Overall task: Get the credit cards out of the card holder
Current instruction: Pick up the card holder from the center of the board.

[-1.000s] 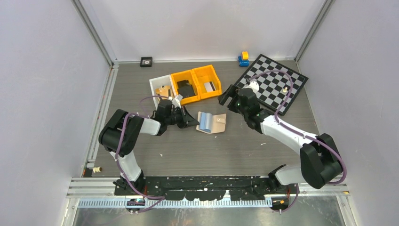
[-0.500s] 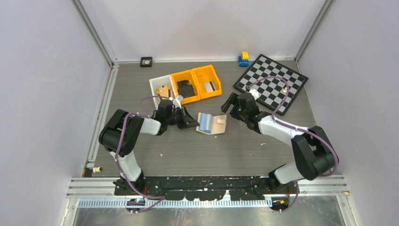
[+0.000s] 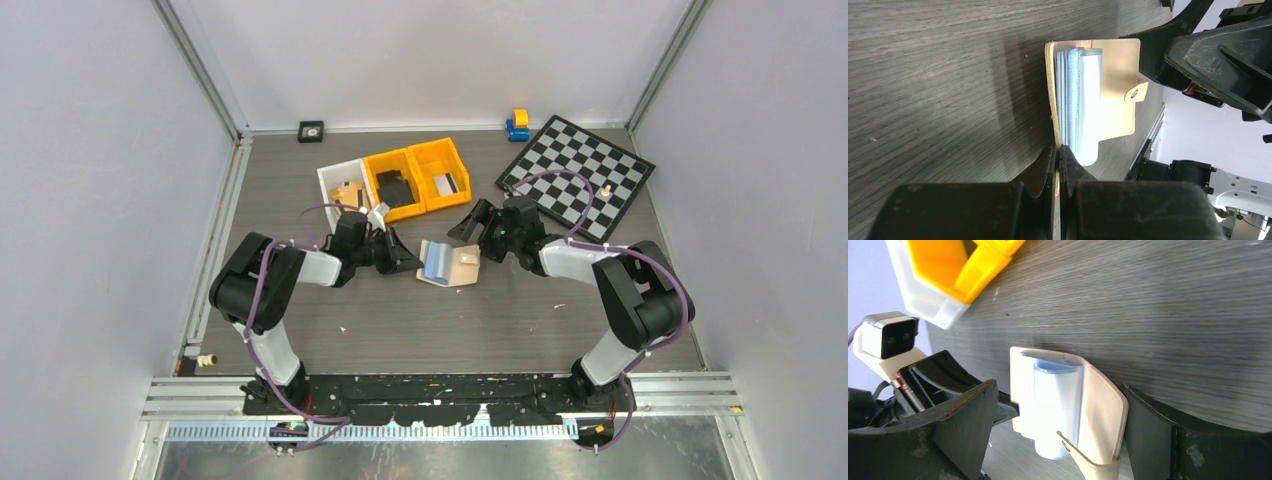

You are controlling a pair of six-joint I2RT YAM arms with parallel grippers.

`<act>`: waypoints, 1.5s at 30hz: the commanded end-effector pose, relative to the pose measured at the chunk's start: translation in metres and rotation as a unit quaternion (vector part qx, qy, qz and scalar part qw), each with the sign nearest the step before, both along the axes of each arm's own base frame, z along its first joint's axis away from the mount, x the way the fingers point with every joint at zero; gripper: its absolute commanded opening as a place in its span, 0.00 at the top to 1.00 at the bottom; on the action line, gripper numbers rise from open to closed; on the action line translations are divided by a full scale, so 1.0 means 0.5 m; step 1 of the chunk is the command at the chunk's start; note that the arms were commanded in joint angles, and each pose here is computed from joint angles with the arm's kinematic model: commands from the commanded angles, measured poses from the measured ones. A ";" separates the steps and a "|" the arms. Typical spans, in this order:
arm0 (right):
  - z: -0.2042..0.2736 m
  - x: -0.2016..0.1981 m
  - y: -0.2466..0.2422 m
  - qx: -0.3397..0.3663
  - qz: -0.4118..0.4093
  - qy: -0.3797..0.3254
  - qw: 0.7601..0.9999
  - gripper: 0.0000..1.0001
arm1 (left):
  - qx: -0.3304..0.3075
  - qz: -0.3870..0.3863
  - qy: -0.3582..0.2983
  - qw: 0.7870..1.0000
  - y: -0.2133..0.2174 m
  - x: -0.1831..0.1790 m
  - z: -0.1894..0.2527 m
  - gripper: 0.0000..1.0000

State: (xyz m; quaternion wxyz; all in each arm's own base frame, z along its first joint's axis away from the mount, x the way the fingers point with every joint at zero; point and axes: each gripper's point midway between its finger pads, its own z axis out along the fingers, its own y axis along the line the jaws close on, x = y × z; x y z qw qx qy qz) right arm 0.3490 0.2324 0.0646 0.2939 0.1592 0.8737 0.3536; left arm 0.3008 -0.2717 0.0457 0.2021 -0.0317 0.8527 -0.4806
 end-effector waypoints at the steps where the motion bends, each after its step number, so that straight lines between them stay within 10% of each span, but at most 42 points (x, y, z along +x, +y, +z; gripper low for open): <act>1: 0.039 0.000 0.052 0.057 0.041 -0.018 0.997 0.08 | -0.017 -0.010 -0.052 0.998 -0.014 0.020 0.060 1.00; 45: -0.023 -0.039 0.127 -0.044 0.069 0.012 0.997 0.13 | 0.008 -0.021 -0.051 0.998 -0.028 0.008 0.049 1.00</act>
